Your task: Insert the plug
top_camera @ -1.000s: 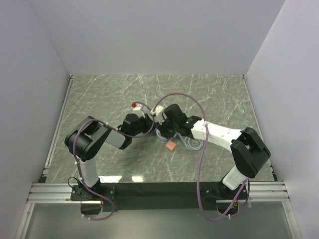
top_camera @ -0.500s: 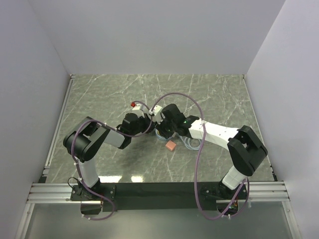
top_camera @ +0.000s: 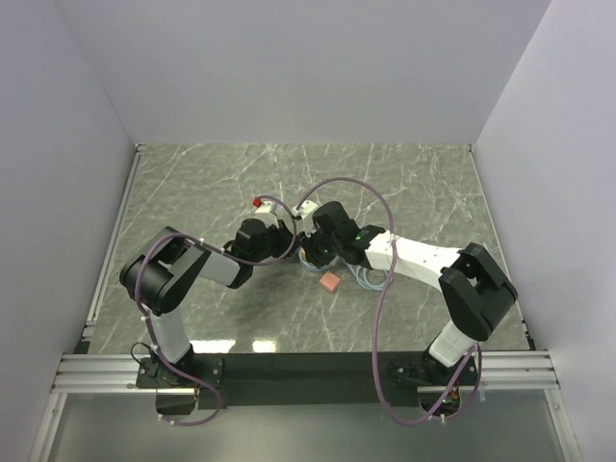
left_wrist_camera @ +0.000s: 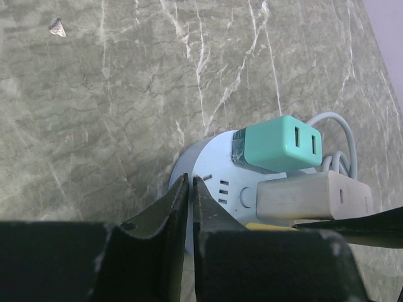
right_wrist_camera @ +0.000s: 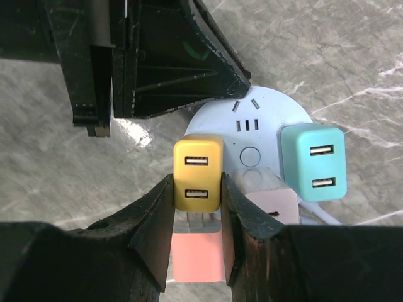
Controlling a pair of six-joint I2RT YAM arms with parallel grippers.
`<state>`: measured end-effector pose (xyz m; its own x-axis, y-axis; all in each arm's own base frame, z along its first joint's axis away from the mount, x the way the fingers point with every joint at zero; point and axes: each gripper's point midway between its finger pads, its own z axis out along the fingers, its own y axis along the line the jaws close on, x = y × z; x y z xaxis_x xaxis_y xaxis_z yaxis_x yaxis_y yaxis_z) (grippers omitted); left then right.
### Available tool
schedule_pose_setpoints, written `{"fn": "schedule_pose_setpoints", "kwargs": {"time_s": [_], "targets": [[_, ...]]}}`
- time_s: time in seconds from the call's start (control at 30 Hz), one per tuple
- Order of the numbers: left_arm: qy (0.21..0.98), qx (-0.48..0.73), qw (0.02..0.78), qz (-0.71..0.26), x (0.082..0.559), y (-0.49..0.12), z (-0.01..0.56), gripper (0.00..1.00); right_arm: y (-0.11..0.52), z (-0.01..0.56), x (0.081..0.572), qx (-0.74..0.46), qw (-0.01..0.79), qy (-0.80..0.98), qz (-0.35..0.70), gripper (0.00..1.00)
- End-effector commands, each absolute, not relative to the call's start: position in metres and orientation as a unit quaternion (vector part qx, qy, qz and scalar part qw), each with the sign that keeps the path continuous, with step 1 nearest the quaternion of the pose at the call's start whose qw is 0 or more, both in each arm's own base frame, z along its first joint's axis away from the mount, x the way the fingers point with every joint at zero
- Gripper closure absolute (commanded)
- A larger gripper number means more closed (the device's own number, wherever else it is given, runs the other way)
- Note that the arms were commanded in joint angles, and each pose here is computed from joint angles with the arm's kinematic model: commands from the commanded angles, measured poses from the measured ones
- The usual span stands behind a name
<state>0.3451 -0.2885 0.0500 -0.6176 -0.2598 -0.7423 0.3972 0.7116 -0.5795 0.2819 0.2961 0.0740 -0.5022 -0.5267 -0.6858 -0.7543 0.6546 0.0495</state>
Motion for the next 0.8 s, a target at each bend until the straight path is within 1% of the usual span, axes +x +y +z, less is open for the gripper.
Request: {"fn": "schedule_pose_setpoints", "kwargs": {"time_s": [0.0,0.33,0.77], "targets": [[0.815,0.058,0.437,-0.375,0.339,-0.288,0.056,0.87,0.297,0.032,0.243,-0.355,0.238,0.881,0.200,1.00],[0.818,0.062,0.443,-0.361,0.341,-0.284,0.057,0.88,0.295,0.007,0.222,-0.376,0.200,0.892,0.151,1.00],[0.819,0.068,0.438,-0.365,0.340,-0.286,0.055,0.89,0.279,-0.019,0.197,-0.327,0.149,0.924,0.127,1.00]]}}
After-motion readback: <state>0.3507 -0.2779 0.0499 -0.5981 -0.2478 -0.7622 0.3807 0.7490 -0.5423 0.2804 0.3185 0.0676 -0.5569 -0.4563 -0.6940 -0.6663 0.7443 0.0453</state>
